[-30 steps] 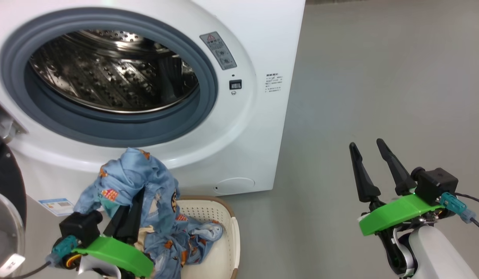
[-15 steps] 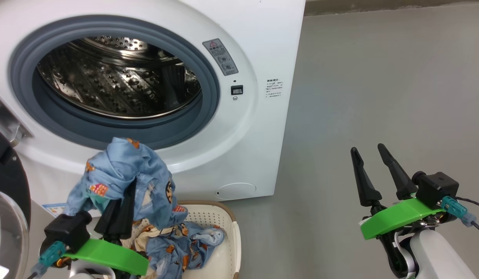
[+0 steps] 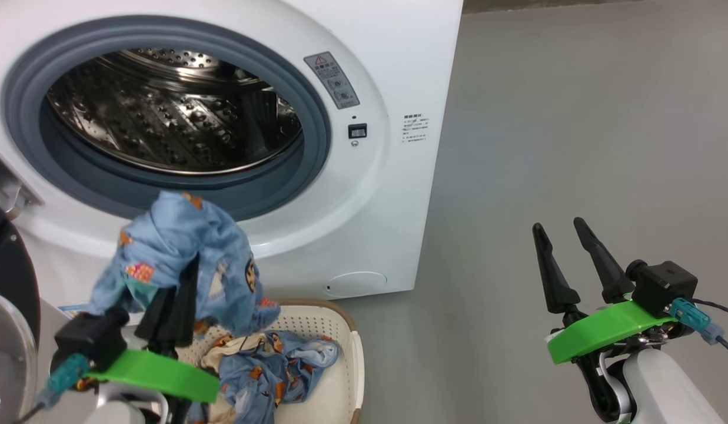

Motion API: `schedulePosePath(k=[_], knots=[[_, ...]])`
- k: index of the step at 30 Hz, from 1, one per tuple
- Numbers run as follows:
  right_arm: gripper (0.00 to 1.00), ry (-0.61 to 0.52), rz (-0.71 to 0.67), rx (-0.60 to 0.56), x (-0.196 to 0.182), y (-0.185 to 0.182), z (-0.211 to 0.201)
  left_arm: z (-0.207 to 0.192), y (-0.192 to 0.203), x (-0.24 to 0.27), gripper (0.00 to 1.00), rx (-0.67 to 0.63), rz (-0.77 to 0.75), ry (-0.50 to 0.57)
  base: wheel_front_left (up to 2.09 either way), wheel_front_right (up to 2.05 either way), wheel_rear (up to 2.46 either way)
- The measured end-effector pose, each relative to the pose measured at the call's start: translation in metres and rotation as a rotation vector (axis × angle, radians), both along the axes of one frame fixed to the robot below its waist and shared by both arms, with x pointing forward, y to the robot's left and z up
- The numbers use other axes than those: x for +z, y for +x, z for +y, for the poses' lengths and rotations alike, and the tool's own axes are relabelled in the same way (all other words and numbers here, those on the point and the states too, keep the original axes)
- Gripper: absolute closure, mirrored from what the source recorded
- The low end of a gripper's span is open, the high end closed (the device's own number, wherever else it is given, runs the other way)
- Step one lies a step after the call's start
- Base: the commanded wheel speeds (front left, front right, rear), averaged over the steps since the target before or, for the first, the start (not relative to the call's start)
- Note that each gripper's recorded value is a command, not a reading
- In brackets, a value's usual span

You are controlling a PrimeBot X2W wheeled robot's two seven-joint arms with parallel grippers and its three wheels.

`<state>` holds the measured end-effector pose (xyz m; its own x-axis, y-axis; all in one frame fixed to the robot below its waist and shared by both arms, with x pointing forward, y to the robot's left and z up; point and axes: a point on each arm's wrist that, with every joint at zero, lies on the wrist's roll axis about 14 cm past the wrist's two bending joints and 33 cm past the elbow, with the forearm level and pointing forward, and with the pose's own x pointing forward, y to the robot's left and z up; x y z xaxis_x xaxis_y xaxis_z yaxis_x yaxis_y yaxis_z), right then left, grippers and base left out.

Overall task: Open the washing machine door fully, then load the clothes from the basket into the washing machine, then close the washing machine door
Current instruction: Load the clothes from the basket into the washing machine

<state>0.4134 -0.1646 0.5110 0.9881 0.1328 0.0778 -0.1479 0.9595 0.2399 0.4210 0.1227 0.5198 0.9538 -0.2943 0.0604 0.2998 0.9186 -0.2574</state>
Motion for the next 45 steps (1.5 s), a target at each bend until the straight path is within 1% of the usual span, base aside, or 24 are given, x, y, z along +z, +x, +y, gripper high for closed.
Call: schedulePosePath(k=[5, 10, 17, 24, 31, 37, 40, 45], knots=[[0.00, -0.001, 0.015, -0.003, -0.006, 0.001, -0.001, -0.005, 0.018, 0.015, 1.00, -0.016, -0.045, -0.003, 0.00, 0.00, 0.00], [0.00, -0.004, 0.036, -0.005, -0.014, 0.003, -0.002, -0.005, 0.046, 0.026, 1.00, -0.028, -0.080, 0.016, 0.00, 0.00, 0.00], [0.00, -0.011, 0.064, -0.020, -0.026, 0.012, -0.007, 0.003, 0.093, 0.012, 1.00, -0.013, -0.040, 0.017, 0.00, 0.00, 0.00], [0.00, -0.026, 0.087, -0.056, -0.039, 0.026, -0.017, 0.002, 0.146, 0.000, 1.00, -0.010, -0.019, 0.022, 0.00, 0.00, 0.00], [0.00, -0.035, 0.129, -0.068, -0.062, 0.041, -0.018, 0.006, 0.196, -0.031, 1.00, 0.010, 0.043, 0.054, 0.00, 0.00, 0.00], [0.00, -0.060, 0.165, -0.075, -0.083, 0.054, -0.021, -0.008, 0.232, -0.057, 1.00, -0.017, 0.077, 0.065, 0.00, 0.00, 0.00], [0.00, -0.070, 0.196, -0.085, -0.098, 0.057, -0.025, -0.007, 0.249, -0.070, 1.00, -0.012, 0.094, 0.058, 0.00, 0.00, 0.00], [0.00, -0.086, 0.249, -0.105, -0.121, 0.055, -0.033, -0.014, 0.271, -0.090, 1.00, -0.035, 0.106, 0.081, 0.00, 0.00, 0.00]])
